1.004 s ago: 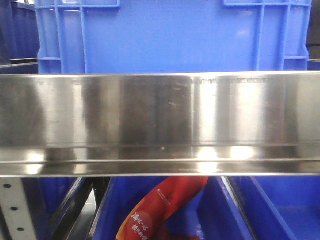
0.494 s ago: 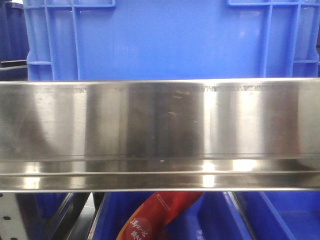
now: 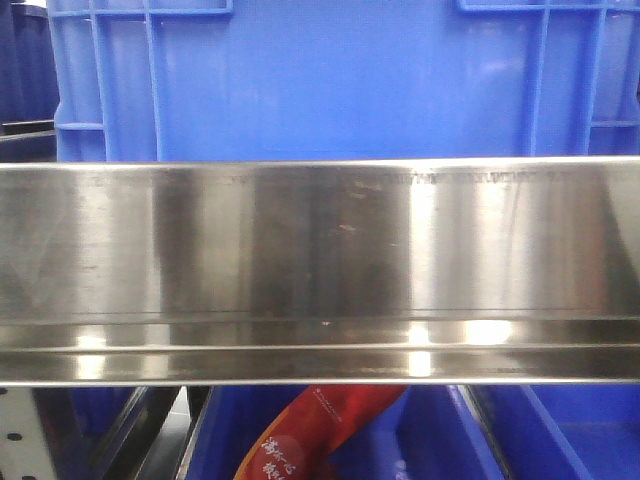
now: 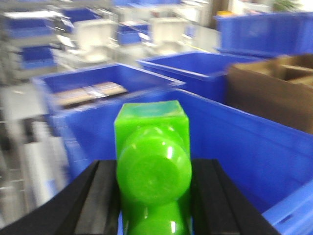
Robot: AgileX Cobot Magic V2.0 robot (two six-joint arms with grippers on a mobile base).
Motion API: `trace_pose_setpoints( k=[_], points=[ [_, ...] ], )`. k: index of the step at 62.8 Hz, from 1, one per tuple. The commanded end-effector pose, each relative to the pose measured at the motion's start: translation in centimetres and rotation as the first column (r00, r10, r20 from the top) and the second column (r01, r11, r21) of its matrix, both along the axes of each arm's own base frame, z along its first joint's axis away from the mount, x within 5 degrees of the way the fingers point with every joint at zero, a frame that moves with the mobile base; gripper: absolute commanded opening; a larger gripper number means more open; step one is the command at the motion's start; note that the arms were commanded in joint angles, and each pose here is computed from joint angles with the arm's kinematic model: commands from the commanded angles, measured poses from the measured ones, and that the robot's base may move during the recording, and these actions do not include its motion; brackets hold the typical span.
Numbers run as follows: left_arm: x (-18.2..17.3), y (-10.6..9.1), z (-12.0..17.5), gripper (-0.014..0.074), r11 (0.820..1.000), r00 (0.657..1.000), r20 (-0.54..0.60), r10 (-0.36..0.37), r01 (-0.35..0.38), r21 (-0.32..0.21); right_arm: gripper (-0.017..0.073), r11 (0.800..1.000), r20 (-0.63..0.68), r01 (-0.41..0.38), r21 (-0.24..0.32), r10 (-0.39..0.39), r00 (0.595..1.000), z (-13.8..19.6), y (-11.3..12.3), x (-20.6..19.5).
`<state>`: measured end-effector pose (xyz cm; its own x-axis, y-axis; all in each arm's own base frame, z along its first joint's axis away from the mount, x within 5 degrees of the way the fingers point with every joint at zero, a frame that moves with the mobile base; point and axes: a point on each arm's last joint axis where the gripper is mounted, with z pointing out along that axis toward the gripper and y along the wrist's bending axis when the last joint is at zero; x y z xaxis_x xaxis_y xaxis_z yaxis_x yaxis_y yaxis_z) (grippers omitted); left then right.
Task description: Grab block from conveyor and place in blue bin
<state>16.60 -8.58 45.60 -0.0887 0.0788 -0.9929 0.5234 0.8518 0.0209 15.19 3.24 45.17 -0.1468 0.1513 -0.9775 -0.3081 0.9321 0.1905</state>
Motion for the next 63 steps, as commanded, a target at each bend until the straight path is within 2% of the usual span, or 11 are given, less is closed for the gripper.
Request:
trace_pose_setpoints(
  k=[1, 10, 20, 30, 37, 41, 45, 52, 55, 59, 63],
  points=[
    [1.5, -2.3, -0.2, -0.0111, 0.998, 0.998, -0.005, -0.063, 0.063, 0.008, -0.0162, 0.999, -0.017, -0.051, 0.015, 0.052, 0.999, 0.5, 0.8, 1.2],
    [3.3, -5.8, -1.1, -0.0111, 0.985, 0.989, -0.024, -0.146, 0.148, 0.085, -0.0162, 0.987, -0.032, -0.161, -0.022, 0.16, 0.987, 0.4, 3.0, 2.8],
    [5.5, -8.3, -1.7, -0.0111, 0.984, 0.985, -0.05, -0.164, 0.167, 0.061, -0.0162, 0.952, -0.003, -0.279, -0.129, 0.281, 0.96, -0.6, 6.5, 4.6],
    [7.6, -9.8, -2.8, -0.0111, 0.988, 0.981, -0.114, -0.155, 0.153, -0.029, -0.0162, 0.951, -0.003, -0.276, -0.136, 0.278, 0.96, -2.2, 8.8, 7.4],
    [8.2, -10.3, -3.2, -0.01, 0.988, 0.979, -0.132, -0.154, 0.149, -0.051, -0.0162, 0.954, -0.037, -0.266, -0.14, 0.263, 0.964, -3.5, 9.3, 9.0],
    [8.3, -10.4, -3.3, -0.0036, 0.988, 0.979, -0.135, -0.154, 0.148, -0.05, -0.0161, 0.954, -0.054, -0.264, -0.142, 0.259, 0.964, -4.1, 9.6, 9.6],
    [8.5, -10.4, -3.5, 0.0087, 0.988, 0.979, -0.138, -0.151, 0.146, -0.048, -0.0141, 0.954, -0.062, -0.263, -0.144, 0.257, 0.964, -4.3, 9.7, 9.9],
    [8.5, -10.4, -3.5, 0.0283, 0.988, 0.979, -0.139, -0.151, 0.146, -0.048, 0.0019, 0.953, -0.069, -0.267, -0.145, 0.259, 0.963, -4.5, 9.7, 10.0],
    [8.6, -10.5, -3.6, 0.0344, 0.988, 0.979, -0.14, -0.15, 0.145, -0.048, 0.0157, 0.953, -0.069, -0.267, -0.145, 0.259, 0.963, -4.5, 9.7, 10.0],
    [8.8, -10.6, -3.8, 0.0384, 0.989, 0.978, -0.147, -0.15, 0.145, -0.044, 0.0336, 0.954, -0.068, -0.263, -0.145, 0.255, 0.964, -4.5, 9.8, 10.2],
    [9.0, -10.8, -4.1, 0.0393, 0.989, 0.977, -0.155, -0.149, 0.144, -0.039, 0.0439, 0.955, -0.066, -0.258, -0.144, 0.251, 0.966, -4.6, 9.8, 10.3]
  ],
)
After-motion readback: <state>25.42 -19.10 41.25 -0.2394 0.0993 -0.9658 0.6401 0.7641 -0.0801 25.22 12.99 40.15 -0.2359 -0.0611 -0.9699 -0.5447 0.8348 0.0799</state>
